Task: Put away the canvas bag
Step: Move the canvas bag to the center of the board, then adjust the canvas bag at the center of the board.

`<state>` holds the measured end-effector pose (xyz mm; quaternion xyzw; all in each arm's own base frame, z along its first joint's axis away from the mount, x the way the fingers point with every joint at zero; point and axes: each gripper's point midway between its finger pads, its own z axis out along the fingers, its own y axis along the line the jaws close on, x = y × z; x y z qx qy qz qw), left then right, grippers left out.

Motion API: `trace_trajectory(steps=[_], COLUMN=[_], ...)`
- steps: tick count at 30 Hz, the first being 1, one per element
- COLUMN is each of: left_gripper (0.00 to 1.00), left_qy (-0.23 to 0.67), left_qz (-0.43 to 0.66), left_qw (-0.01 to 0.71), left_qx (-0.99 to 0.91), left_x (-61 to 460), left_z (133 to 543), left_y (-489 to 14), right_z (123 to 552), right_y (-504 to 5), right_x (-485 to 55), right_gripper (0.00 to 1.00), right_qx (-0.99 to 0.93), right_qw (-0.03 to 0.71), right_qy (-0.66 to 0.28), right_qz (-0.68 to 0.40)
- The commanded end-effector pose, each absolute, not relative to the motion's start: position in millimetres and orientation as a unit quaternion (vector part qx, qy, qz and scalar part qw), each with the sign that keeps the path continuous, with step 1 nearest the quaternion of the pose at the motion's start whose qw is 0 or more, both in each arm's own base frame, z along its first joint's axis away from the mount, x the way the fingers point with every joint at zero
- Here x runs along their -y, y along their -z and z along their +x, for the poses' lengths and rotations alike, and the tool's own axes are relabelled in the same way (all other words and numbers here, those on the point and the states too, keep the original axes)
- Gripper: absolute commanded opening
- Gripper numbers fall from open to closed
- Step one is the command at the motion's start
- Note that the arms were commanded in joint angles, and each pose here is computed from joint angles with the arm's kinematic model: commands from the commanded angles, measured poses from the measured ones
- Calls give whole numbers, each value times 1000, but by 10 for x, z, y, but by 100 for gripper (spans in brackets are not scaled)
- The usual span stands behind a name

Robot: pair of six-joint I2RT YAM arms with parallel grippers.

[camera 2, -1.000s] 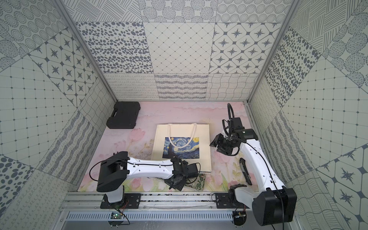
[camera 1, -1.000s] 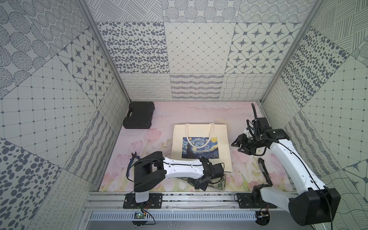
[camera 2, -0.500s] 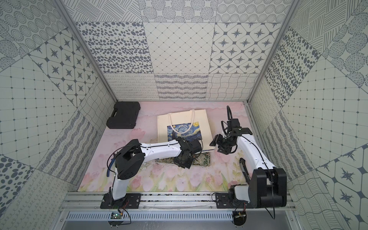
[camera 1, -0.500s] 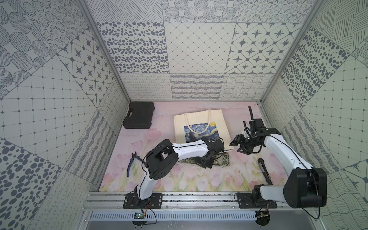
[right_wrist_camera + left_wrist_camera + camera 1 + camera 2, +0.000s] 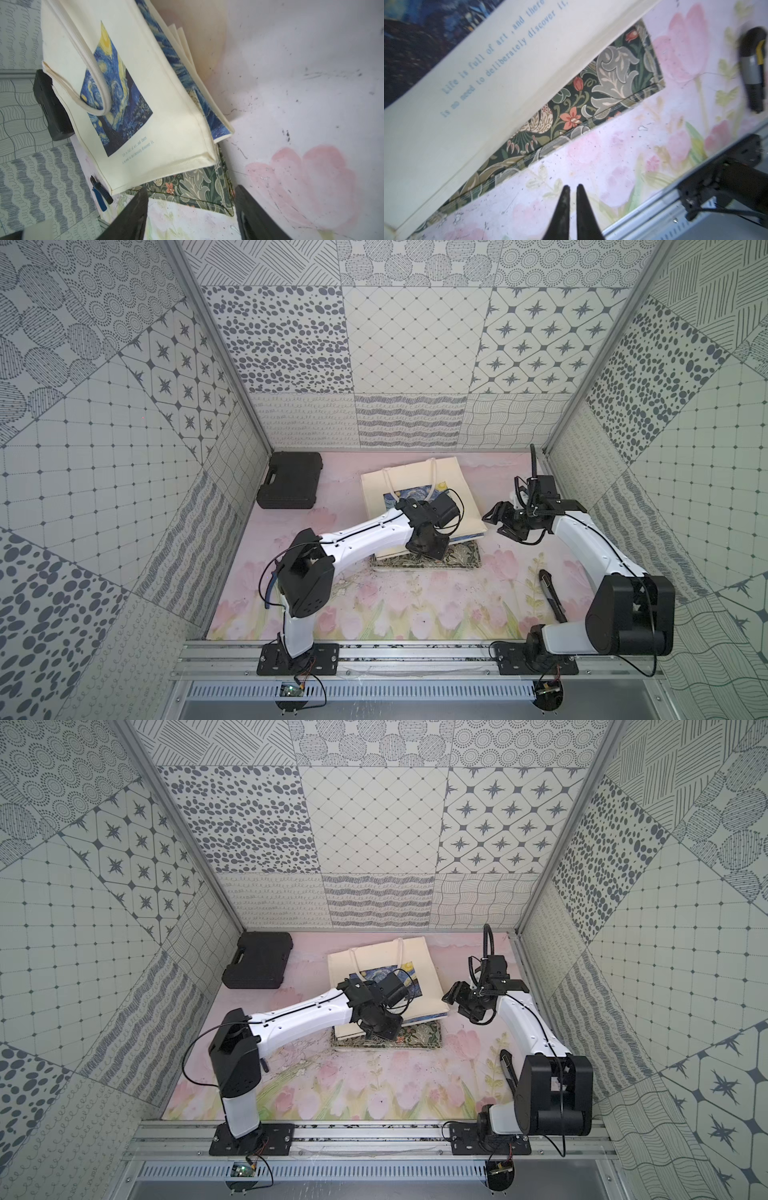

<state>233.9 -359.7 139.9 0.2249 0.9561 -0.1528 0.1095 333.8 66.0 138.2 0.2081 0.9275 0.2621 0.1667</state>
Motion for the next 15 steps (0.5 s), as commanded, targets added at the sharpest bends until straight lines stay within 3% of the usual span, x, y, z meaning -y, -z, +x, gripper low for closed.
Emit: trace_trajectory(steps=[1, 7, 15], left_gripper=[20, 53, 47], left_qy=[211, 320, 305], left_qz=[183, 52, -5], left_qw=[135, 166, 196], left_qx=[-951, -931, -932], left_x=[3142, 2263, 1939], left_z=[2549, 3319, 3996], left_y=[-1881, -1967, -1602], right_z=[3528, 3784, 4118], right_y=[-1378, -1216, -1128], right_x=[-521, -563, -659], right_gripper=[68, 68, 69], right_qx=[-922, -919, -900], right_qw=[188, 167, 180], right_qy=[-261, -289, -337], right_qz=[214, 210, 210])
